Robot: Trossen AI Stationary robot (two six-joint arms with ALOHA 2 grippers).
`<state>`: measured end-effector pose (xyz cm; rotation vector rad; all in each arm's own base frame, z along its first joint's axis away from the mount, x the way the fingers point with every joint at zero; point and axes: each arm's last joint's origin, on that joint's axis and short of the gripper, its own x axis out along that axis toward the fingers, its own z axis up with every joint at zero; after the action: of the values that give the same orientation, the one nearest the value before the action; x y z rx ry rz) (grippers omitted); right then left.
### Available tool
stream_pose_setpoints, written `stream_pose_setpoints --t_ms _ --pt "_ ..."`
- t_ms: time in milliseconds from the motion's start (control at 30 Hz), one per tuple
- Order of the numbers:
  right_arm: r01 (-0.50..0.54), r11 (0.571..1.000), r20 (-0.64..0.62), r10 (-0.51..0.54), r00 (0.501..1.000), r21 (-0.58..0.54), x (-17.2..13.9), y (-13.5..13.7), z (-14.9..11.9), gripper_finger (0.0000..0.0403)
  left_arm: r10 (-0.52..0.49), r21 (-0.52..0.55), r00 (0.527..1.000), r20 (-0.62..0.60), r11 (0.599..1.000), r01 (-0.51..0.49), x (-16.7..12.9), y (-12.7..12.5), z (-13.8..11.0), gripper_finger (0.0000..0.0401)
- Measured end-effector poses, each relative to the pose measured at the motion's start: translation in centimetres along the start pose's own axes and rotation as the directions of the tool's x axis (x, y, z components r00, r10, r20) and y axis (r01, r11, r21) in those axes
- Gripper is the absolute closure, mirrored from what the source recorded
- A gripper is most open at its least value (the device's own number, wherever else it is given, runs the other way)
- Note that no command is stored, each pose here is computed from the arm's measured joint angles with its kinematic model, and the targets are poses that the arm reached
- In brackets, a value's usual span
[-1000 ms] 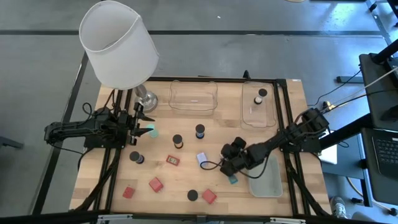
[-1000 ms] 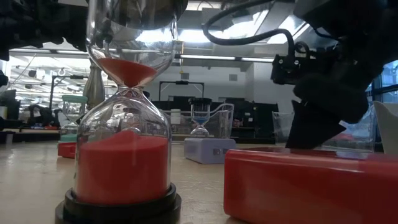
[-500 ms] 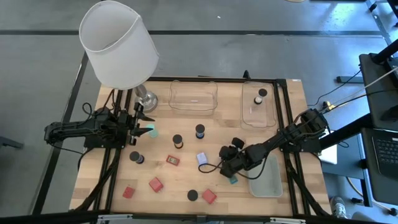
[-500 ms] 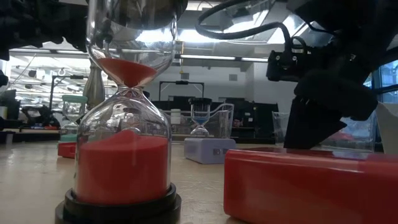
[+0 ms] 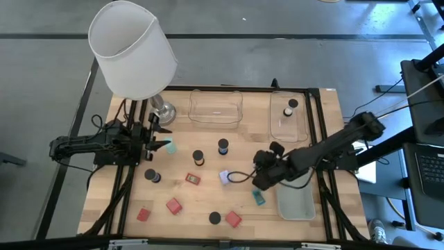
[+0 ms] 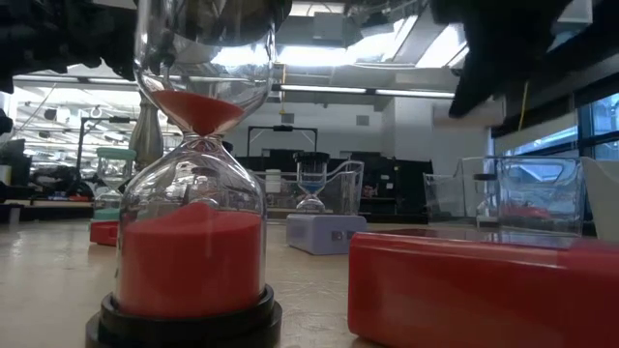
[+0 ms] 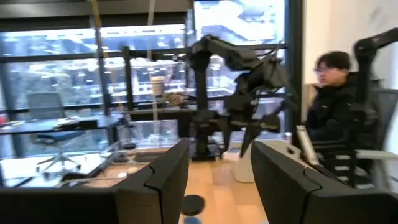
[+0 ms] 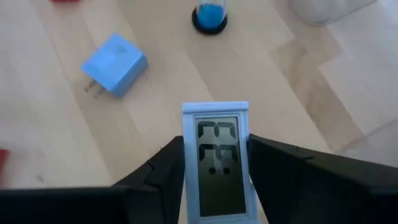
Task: Pick & Place Office items
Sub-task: Put the white digital clock into the gray bin
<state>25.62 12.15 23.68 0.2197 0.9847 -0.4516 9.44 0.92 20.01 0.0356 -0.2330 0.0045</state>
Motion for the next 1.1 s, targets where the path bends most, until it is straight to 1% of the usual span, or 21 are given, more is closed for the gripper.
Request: stream_pose_setpoints --t_ms 67,167,267,367,500,600,733,867,967,1100 --pt "-0.03 0.999 -0.012 0.03 0.999 0.025 -1.2 -0.3 -0.3 0.0255 0.031 0.0 1.0 -0.001 1.0 -0.031 0.0 0.1 0.0 0.0232" --pt "-0.082 0.994 -0.109 0.089 0.99 0.067 -2.7 -0.2 -1.7 0.025 0.074 0.0 0.997 -0.003 0.997 -0.074 0.0 0.2 0.0 0.0232" --pt "-0.09 0.989 -0.202 0.112 0.973 0.115 -3.9 0.3 -3.6 0.0248 0.104 0.0 0.995 -0.005 0.995 -0.104 0.0 0.3 0.0 0.0232" --pt "-0.066 0.982 -0.273 0.113 0.955 0.176 -4.9 0.8 -5.5 0.0247 0.118 0.001 0.993 -0.005 0.993 -0.118 0.0 0.3 0.0 0.0232" --pt "0.014 0.969 -0.318 0.068 0.946 0.248 -5.5 0.9 -7.7 0.0247 0.118 0.002 0.993 -0.005 0.993 -0.118 0.0 0.3 0.0 0.0232" --pt "0.093 0.962 -0.348 0.003 0.938 0.257 -4.8 0.3 -9.4 0.0246 0.118 0.002 0.993 -0.005 0.993 -0.118 0.0 0.3 0.0 0.0232" --pt "0.182 0.944 -0.407 -0.057 0.911 0.274 -3.0 -0.8 -11.3 0.0246 0.118 0.001 0.993 -0.005 0.993 -0.118 0.0 0.3 0.0 0.0232" --pt "0.151 0.943 -0.438 -0.006 0.899 0.297 -0.9 -1.2 -12.9 0.0245 0.119 0.001 0.993 -0.004 0.993 -0.119 0.0 0.3 0.0 0.0232" --pt "0.12 0.939 -0.436 0.035 0.899 0.321 0.4 -1.5 -13.8 0.0245 0.12 0.002 0.993 -0.004 0.993 -0.12 0.0 0.3 0.0 0.0232" --pt "0.118 0.939 -0.428 0.034 0.903 0.323 1.1 -1.8 -14.4 0.0245 0.12 0.01 0.993 -0.005 0.993 -0.12 0.0 0.3 0.0 0.0232"
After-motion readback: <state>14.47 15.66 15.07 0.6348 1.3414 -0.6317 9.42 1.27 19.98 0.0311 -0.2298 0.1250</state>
